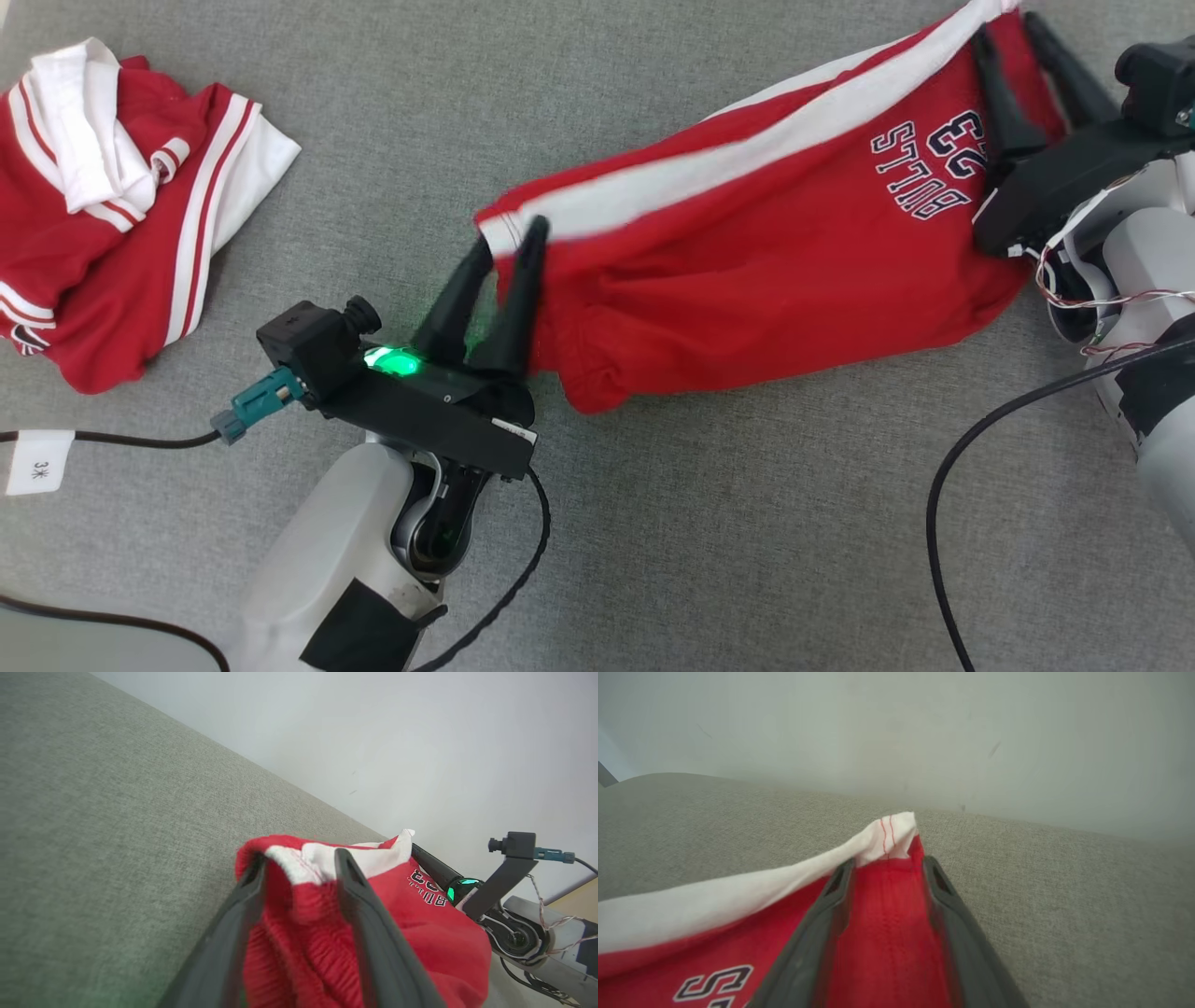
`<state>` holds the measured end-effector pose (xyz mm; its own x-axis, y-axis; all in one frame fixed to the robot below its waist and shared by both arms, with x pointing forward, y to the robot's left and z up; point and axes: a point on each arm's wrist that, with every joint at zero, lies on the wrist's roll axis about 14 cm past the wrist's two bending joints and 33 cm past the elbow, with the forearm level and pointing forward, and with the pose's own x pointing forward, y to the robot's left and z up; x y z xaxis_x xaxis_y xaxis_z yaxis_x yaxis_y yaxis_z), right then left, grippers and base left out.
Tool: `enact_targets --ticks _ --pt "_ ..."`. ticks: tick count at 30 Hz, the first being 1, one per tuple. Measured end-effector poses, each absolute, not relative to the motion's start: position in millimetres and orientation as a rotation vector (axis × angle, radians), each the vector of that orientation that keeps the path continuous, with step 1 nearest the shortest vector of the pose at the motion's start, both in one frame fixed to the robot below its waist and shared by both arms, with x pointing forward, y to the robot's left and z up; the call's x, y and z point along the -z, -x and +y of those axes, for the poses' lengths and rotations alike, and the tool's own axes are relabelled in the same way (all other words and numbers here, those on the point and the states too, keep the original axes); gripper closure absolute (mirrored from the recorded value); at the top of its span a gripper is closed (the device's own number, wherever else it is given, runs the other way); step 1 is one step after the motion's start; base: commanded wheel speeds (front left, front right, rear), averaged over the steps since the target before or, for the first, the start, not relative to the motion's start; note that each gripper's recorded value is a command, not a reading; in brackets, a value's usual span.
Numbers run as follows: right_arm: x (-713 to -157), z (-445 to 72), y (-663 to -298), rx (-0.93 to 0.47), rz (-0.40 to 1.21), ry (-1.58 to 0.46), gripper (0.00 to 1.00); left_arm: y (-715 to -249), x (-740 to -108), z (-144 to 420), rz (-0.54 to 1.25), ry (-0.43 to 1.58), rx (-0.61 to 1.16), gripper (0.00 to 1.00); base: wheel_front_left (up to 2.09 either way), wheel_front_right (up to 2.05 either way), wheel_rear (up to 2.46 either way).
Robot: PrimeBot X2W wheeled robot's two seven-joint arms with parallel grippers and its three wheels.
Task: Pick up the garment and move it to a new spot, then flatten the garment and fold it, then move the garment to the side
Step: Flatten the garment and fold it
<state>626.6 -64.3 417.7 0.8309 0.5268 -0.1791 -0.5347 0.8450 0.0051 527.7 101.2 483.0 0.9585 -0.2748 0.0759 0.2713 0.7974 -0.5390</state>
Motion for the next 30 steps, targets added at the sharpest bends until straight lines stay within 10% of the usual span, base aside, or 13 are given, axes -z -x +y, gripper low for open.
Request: enact_targets --ticks 30 --pt "-423 -97 -564 -0.434 0.218 -0.041 0.00 -452 -479 195 -0.016 0.236 0.021 0.00 0.00 0.00 0.00"
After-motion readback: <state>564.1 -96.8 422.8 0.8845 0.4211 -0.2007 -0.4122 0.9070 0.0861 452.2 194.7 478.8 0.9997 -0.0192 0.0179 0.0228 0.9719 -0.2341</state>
